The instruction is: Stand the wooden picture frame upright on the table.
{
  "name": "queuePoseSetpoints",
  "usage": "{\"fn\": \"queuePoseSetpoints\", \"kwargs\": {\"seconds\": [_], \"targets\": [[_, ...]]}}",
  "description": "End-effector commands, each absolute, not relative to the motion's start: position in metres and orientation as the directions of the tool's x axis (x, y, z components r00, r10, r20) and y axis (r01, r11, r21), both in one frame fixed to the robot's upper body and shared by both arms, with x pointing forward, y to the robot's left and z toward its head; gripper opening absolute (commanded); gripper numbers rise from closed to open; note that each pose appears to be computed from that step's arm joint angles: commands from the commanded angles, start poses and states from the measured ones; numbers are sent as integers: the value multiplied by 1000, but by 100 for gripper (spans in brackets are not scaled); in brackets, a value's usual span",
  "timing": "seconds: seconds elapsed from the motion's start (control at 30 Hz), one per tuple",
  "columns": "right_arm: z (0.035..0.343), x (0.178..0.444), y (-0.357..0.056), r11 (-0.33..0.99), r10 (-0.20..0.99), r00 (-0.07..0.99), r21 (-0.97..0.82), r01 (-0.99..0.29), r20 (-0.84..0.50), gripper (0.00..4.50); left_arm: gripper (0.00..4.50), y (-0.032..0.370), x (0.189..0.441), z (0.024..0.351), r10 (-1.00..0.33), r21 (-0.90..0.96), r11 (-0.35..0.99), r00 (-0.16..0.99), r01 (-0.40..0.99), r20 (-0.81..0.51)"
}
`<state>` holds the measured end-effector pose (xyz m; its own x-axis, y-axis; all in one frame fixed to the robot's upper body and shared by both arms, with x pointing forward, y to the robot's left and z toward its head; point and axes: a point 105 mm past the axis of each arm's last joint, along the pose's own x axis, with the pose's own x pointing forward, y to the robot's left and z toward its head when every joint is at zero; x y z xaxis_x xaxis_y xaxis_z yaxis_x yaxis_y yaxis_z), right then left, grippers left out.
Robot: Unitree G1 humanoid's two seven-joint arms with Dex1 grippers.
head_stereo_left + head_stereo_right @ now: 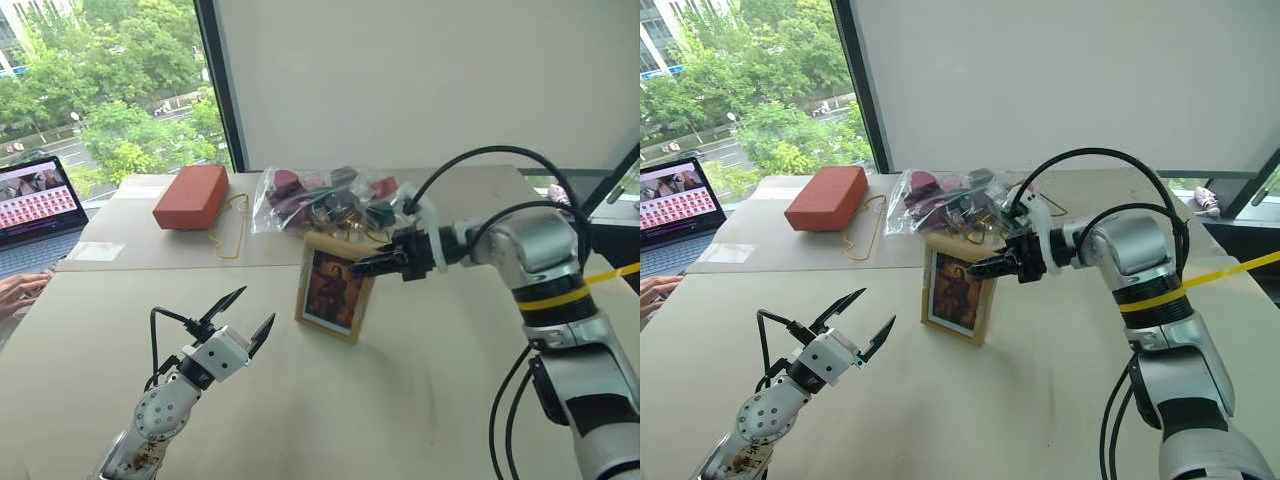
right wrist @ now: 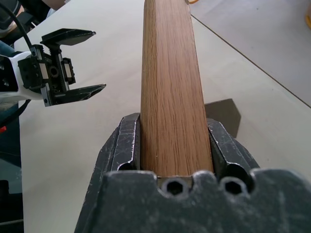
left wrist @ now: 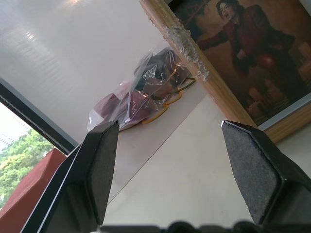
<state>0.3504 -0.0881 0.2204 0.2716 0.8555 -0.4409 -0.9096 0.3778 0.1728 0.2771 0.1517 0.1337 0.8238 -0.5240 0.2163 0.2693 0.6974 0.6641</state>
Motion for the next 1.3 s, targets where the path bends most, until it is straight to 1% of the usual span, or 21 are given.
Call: {"fn": "queuePoseSetpoints", "kwargs": {"seconds": [0.03, 0.07, 0.13, 0.23, 0.33, 0.37, 0.47, 0.57, 0.7, 0.77, 0.83, 0.87, 0.9, 0.93, 0.97, 1.0, 1.03, 1.1, 1.17, 1.23, 1.3], "targets": [[212, 352, -86, 379, 848, 261, 184, -907, -461, 135, 361, 151, 275, 145, -531, 679, 693, 809, 242, 253], [211, 353, -86, 384, 848, 263, 191, -904, -460, 135, 361, 150, 275, 145, -531, 678, 694, 808, 242, 255], [213, 355, -86, 388, 852, 269, 198, -900, -450, 226, 371, 150, 275, 145, -535, 672, 697, 806, 250, 254], [223, 355, -88, 390, 859, 279, 194, -900, -430, 317, 371, 149, 274, 143, -538, 665, 700, 805, 261, 250], [238, 353, -94, 394, 867, 296, 189, -899, -400, 423, 371, 149, 273, 143, -546, 664, 698, 800, 270, 248], [247, 349, -98, 392, 873, 301, 186, -901, -383, 440, 371, 149, 274, 144, -548, 660, 699, 799, 273, 250], [266, 336, -107, 392, 883, 315, 176, -903, -347, 440, 371, 151, 274, 144, -556, 651, 701, 795, 291, 243], [269, 322, -121, 424, 873, 351, 170, -890, -339, 440, 371, 152, 272, 141, -561, 624, 712, 796, 322, 229], [241, 311, -149, 589, 772, 510, 127, -798, -378, 440, 371, 159, 272, 132, -507, 484, 793, 842, 370, 186], [224, 308, -157, 668, 704, 592, 84, -739, -392, 440, 371, 163, 273, 130, -455, 405, 841, 873, 357, 174], [195, 302, -163, 763, 596, 698, 8, -646, -396, 440, 371, 170, 278, 126, -347, 259, 917, 926, 303, 146], [184, 304, -167, 833, 507, 789, -38, -552, -347, 440, 371, 173, 280, 123, -285, 195, 946, 950, 258, 125], [177, 307, -177, 903, 379, 874, -83, -421, -303, 440, 371, 176, 282, 122, -236, 150, 964, 965, 219, 110], [175, 311, -183, 958, 265, 936, -52, -284, -230, 440, 371, 179, 284, 122, -200, 128, 974, 974, 186, 106], [173, 311, -188, 982, 184, 964, -18, -190, -190, 440, 371, 180, 285, 122, -183, 116, 978, 978, 171, 101], [172, 310, -191, 993, 88, 987, -61, -98, -137, 440, 371, 181, 287, 120, -170, 107, 981, 982, 161, 82], [170, 306, -192, 997, 26, 996, -73, -32, -84, 440, 371, 182, 289, 119, -155, 99, 984, 985, 148, 77], [168, 298, -189, 992, -54, 998, -112, 55, 8, 440, 371, 181, 293, 118, -158, 98, 984, 985, 151, 69], [156, 293, -183, 991, -82, 995, -98, 87, 55, 440, 371, 182, 298, 117, -142, 66, 988, 988, 138, 62], [140, 293, -176, 994, -79, 995, -72, 83, 64, 440, 371, 179, 302, 116, -162, 87, 984, 985, 156, 58], [136, 295, -173, 994, -64, 994, -88, 71, 84, 440, 371, 176, 304, 116, -181, 100, 980, 982, 174, 60]]}}
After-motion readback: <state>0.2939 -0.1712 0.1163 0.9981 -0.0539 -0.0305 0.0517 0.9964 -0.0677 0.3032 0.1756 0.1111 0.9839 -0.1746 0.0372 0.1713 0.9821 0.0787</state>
